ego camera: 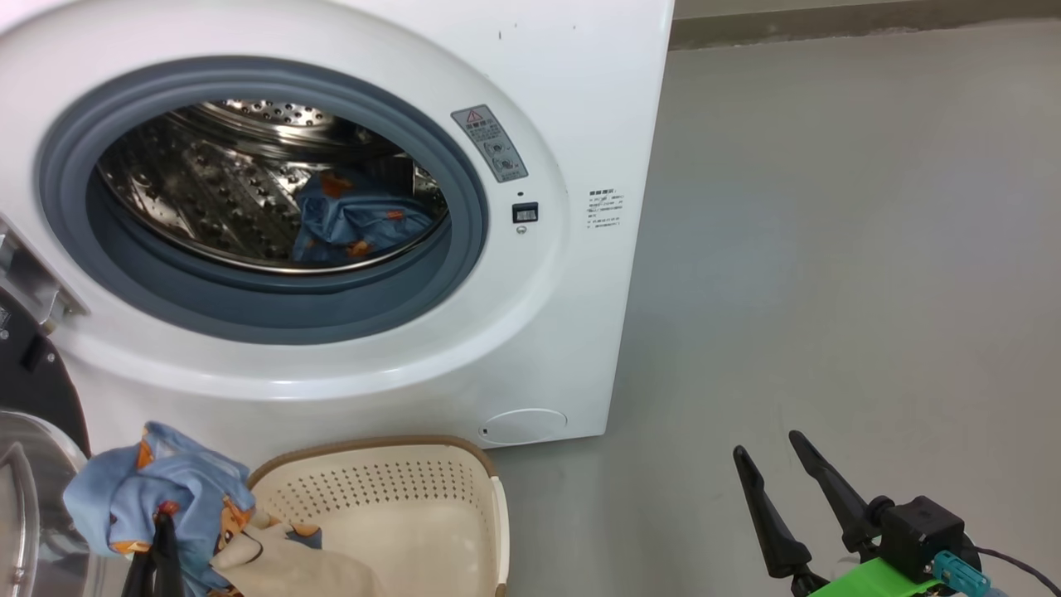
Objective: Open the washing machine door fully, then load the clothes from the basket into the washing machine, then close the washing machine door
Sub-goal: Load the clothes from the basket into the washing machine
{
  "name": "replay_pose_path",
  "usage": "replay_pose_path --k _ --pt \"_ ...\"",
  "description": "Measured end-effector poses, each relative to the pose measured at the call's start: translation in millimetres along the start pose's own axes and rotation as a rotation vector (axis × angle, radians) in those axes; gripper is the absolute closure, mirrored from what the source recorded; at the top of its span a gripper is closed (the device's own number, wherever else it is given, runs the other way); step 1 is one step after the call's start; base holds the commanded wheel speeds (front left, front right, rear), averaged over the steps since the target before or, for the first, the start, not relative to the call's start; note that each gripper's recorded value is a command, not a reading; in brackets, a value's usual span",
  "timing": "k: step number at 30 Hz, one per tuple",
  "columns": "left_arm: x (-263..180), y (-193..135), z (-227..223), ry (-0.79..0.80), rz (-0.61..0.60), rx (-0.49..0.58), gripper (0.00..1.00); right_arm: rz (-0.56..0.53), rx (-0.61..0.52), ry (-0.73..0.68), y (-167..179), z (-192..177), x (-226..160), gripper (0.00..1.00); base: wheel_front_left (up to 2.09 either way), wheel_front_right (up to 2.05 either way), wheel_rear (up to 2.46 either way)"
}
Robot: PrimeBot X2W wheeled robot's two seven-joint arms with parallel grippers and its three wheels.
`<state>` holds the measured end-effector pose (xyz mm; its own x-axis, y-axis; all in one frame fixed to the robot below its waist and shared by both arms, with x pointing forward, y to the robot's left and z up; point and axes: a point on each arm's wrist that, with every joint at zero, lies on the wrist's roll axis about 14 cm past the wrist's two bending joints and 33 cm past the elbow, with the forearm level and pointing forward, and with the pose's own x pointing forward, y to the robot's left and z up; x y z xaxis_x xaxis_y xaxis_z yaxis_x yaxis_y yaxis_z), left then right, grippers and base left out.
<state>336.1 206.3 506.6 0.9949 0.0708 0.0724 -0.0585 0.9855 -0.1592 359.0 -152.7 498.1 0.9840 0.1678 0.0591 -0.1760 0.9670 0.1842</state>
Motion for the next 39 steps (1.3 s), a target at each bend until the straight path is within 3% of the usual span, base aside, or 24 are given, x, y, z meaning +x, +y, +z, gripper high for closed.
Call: replay_pose_path --k 14,25,39 --pt "20.4 -5.6 -18.3 0.043 -0.017 -0.009 1.00 -0.017 0.013 0.074 -6.7 -24.6 4.5 0.00 0.00 0.00 0.00" --pt "95.1 -22.6 -28.9 0.015 -0.061 -0.032 1.00 -0.019 0.024 0.145 -14.4 -54.3 33.1 0.00 0.00 0.00 0.00" --pt "198.6 -53.8 -57.0 0.032 -0.183 0.030 1.00 -0.063 0.024 0.210 -34.8 -83.9 49.7 0.00 0.00 0.00 0.00"
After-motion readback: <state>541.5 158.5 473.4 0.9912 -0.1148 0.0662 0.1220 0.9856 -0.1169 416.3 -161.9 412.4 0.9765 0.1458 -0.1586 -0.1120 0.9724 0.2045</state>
